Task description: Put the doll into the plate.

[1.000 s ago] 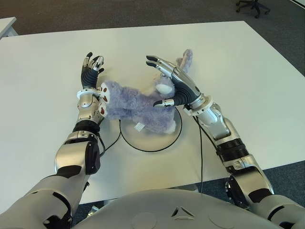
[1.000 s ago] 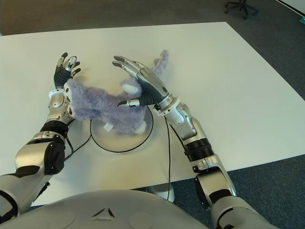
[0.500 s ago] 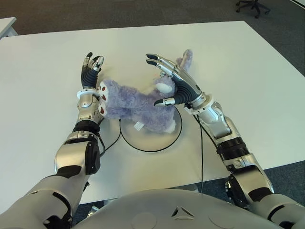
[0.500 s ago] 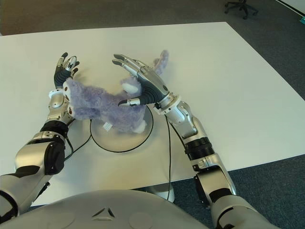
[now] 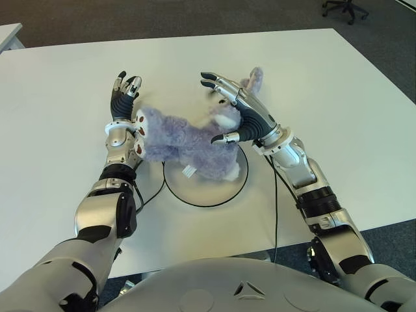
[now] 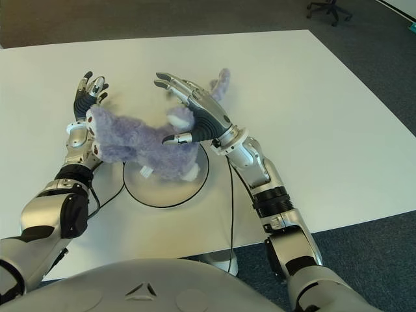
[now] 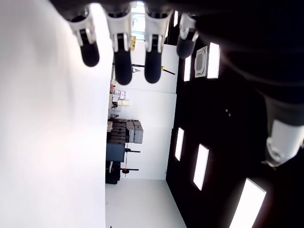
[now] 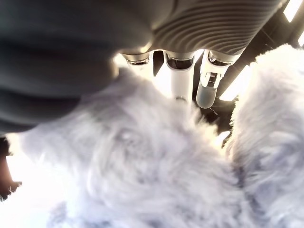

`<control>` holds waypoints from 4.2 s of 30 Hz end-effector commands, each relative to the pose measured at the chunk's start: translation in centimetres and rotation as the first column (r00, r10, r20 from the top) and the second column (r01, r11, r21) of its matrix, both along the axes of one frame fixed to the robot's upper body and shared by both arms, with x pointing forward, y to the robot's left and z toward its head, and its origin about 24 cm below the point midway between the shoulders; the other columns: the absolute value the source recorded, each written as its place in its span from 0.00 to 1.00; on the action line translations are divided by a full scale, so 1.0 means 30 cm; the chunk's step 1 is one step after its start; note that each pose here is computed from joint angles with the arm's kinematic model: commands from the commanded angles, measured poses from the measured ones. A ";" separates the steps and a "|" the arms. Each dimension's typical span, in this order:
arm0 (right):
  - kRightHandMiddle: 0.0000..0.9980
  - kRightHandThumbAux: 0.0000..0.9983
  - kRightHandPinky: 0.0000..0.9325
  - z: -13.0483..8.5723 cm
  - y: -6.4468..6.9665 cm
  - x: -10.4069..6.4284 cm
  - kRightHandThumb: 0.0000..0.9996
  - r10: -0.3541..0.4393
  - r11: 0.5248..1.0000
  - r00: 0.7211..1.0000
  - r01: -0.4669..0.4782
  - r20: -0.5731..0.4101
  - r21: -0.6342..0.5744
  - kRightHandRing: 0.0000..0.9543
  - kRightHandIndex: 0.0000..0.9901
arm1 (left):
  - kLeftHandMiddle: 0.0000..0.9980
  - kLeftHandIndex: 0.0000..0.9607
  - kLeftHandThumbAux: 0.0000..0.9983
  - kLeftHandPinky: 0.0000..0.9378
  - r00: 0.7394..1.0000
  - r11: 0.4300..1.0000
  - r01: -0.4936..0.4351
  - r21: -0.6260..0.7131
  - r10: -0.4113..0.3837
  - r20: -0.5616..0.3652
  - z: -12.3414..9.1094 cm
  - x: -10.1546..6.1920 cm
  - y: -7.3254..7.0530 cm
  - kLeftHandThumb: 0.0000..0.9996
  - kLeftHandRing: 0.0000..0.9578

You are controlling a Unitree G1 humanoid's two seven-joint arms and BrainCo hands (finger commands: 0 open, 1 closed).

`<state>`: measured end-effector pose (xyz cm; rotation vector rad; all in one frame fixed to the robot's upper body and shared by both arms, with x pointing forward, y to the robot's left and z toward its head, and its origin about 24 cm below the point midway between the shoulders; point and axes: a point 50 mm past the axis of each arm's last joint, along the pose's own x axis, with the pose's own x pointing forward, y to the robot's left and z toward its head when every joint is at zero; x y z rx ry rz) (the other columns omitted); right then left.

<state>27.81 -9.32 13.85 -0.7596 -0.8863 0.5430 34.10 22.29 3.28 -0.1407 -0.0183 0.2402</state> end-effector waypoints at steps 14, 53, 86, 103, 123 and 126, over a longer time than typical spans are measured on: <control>0.00 0.30 0.00 0.023 -0.022 0.004 0.07 -0.023 1.000 0.999 0.023 0.036 0.017 0.00 0.00 | 0.19 0.08 0.53 0.22 0.987 0.999 -0.010 -0.035 0.005 -0.159 -0.129 -0.070 -0.021 0.00 0.21; 0.00 0.29 0.00 0.084 -0.058 -0.016 0.13 0.027 0.994 0.999 -0.029 0.023 0.109 0.00 0.00 | 0.19 0.07 0.54 0.26 0.988 0.999 -0.007 -0.043 0.000 -0.156 -0.141 -0.083 -0.028 0.00 0.22; 0.00 0.21 0.00 0.102 -0.107 0.019 0.13 -0.065 0.992 0.998 0.063 0.009 0.110 0.00 0.00 | 0.19 0.08 0.53 0.28 0.987 0.999 -0.012 -0.042 0.005 -0.161 -0.146 -0.090 -0.025 0.00 0.23; 0.00 0.19 0.00 0.126 -0.142 0.039 0.06 -0.127 0.984 0.991 0.121 0.040 0.128 0.00 0.00 | 0.17 0.07 0.51 0.19 0.986 1.000 0.003 -0.026 -0.007 -0.165 -0.144 -0.088 -0.019 0.00 0.19; 0.00 0.21 0.00 0.141 -0.180 0.068 0.03 -0.216 0.969 0.971 0.201 0.103 0.142 0.00 0.00 | 0.18 0.08 0.50 0.22 0.987 1.000 0.014 -0.018 -0.017 -0.162 -0.139 -0.087 -0.010 0.00 0.21; 0.00 0.21 0.00 0.140 -0.184 0.075 0.03 -0.232 0.965 0.967 0.215 0.109 0.149 0.00 0.00 | 0.18 0.08 0.50 0.21 0.987 1.000 0.013 -0.015 -0.016 -0.163 -0.139 -0.086 -0.008 0.00 0.20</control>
